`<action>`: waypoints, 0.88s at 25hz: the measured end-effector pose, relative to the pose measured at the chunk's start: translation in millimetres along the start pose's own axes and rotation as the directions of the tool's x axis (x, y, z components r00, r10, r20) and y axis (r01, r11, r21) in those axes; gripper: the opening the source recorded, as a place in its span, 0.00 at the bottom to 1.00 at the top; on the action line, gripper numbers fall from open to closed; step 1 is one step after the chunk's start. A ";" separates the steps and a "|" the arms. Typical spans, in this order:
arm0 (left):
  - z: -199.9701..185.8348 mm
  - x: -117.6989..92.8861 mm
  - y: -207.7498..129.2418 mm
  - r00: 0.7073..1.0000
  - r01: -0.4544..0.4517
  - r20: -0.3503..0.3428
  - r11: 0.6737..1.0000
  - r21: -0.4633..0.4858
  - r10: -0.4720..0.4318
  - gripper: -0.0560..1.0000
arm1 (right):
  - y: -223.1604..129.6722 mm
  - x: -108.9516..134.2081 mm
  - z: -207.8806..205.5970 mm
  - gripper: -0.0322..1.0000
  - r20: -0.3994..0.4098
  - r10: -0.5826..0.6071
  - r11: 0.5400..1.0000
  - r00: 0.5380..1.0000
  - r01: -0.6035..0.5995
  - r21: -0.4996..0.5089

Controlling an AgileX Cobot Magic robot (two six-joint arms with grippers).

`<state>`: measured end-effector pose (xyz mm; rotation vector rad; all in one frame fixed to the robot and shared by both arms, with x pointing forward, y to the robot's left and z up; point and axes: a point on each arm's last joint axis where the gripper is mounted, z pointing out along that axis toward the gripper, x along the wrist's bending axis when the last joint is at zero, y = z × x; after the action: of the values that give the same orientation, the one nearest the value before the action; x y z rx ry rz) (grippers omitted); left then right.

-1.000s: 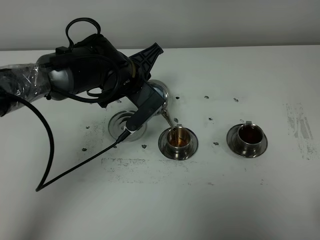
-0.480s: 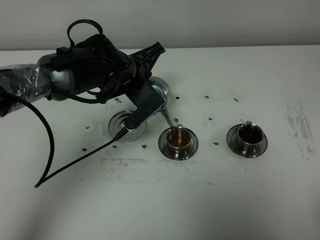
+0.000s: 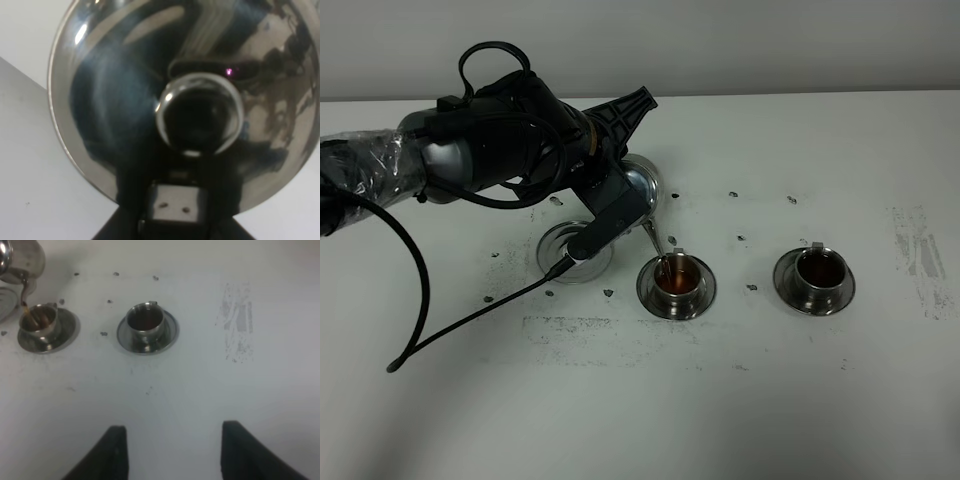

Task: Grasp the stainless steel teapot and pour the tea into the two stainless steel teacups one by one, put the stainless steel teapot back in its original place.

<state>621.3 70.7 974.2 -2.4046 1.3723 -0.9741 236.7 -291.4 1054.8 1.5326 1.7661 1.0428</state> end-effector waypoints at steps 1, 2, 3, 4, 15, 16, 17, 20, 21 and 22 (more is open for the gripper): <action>0.0 0.1 0.0 1.000 -0.001 -0.001 1.000 0.000 0.001 0.23 | 0.0 0.0 0.0 0.43 0.000 0.000 1.000 1.000 0.000 0.000; 0.0 0.2 0.0 1.000 -0.001 -0.002 1.000 0.000 0.001 0.23 | 0.0 0.0 0.0 0.43 0.000 0.000 1.000 1.000 0.000 0.000; 0.0 0.3 0.0 1.000 -0.002 -0.003 1.000 0.000 0.002 0.23 | 0.0 0.0 0.0 0.43 0.000 0.000 1.000 1.000 0.000 0.000; 0.0 0.4 0.0 1.000 -0.002 -0.004 1.000 0.000 0.002 0.23 | 0.0 0.0 0.0 0.43 0.000 0.000 1.000 1.000 0.000 0.000; 0.6 2.0 -1.0 0.999 -0.031 -0.022 0.999 0.014 0.032 0.23 | 0.0 0.0 0.0 0.43 0.000 0.000 1.000 1.000 0.000 0.000; 0.6 2.0 -1.0 0.999 -0.031 -0.022 0.999 0.014 0.032 0.23 | 0.0 0.0 0.0 0.43 0.000 0.000 1.000 1.000 0.000 0.000; 0.6 2.0 -1.0 0.999 -0.031 -0.022 0.999 0.014 0.032 0.23 | 0.0 0.0 0.0 0.43 0.000 0.000 1.000 1.000 0.000 0.000; 0.6 2.2 -1.0 0.999 -0.031 -0.024 0.999 0.014 0.032 0.23 | 0.0 0.0 0.0 0.43 0.000 0.000 1.000 1.000 0.000 0.000; 0.6 2.2 -1.0 0.999 -0.031 -0.025 0.999 0.014 0.032 0.23 | 0.0 0.0 0.0 0.43 0.000 0.000 1.000 1.000 0.000 0.000; 0.6 2.3 -1.0 0.999 -0.031 -0.026 0.999 0.014 0.032 0.23 | 0.0 0.0 0.0 0.43 0.000 0.000 1.000 1.000 0.000 0.000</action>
<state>623.1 69.2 975.3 -2.3611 1.4029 -1.0068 236.7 -291.4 1054.8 1.5326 1.7661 1.0428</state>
